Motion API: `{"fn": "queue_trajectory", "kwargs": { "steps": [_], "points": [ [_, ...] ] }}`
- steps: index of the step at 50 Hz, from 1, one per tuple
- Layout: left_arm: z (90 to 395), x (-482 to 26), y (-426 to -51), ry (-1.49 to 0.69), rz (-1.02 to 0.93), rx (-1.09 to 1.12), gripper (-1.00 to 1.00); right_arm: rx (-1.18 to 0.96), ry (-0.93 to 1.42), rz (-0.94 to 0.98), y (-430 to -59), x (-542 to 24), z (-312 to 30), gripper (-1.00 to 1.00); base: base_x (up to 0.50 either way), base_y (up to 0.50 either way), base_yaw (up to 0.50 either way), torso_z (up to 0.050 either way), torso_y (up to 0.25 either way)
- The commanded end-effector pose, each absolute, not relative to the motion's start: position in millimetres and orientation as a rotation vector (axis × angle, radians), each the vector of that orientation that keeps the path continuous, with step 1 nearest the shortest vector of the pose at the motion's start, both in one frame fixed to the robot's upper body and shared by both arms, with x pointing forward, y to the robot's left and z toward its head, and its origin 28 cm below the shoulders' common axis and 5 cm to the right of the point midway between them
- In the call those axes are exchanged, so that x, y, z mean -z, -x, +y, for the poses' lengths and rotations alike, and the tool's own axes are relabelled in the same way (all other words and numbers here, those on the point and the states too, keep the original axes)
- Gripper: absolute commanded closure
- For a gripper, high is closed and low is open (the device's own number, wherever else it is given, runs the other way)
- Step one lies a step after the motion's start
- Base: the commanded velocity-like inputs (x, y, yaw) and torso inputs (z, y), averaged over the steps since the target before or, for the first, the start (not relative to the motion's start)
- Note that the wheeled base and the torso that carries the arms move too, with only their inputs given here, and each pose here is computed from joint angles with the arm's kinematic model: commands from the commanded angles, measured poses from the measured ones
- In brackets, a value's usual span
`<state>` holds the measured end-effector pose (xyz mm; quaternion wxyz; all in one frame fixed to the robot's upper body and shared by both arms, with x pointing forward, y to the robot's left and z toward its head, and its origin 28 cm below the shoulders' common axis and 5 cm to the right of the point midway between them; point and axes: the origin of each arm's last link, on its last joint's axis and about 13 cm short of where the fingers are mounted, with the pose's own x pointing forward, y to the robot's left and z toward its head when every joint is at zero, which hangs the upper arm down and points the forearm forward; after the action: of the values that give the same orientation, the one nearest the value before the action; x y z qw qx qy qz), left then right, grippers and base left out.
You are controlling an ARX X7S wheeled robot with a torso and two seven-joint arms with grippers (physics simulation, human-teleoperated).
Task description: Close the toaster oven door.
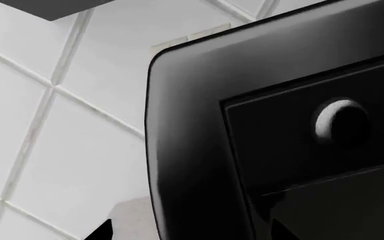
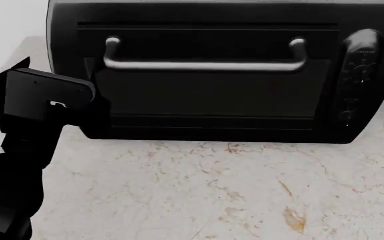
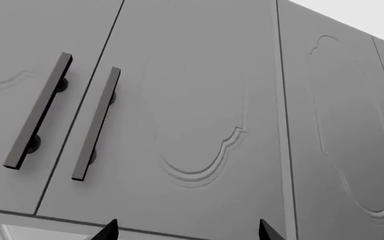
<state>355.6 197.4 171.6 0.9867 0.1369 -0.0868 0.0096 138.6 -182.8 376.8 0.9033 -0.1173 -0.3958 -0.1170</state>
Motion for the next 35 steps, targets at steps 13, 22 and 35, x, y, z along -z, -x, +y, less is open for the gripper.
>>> {"fn": "queue_trajectory", "kwargs": {
  "steps": [13,22,35],
  "points": [
    [186,-167,-377,-0.323,-0.231,-0.192,-1.00,0.249,0.235,-0.820,-137,-375,-187,-1.00,0.01,0.00,0.00,0.000,0.000],
    [181,-167,-388,-0.345,-0.239,-0.216,-1.00,0.254,0.235,-0.819,-136,-374,-188,-1.00,0.03,0.00,-0.01,0.002,0.000],
    [182,-167,-391,-0.360,-0.250,-0.227,-1.00,0.255,0.233,-0.815,-137,-373,-188,-1.00,0.03,0.00,-0.01,0.002,0.000]
  ]
}}
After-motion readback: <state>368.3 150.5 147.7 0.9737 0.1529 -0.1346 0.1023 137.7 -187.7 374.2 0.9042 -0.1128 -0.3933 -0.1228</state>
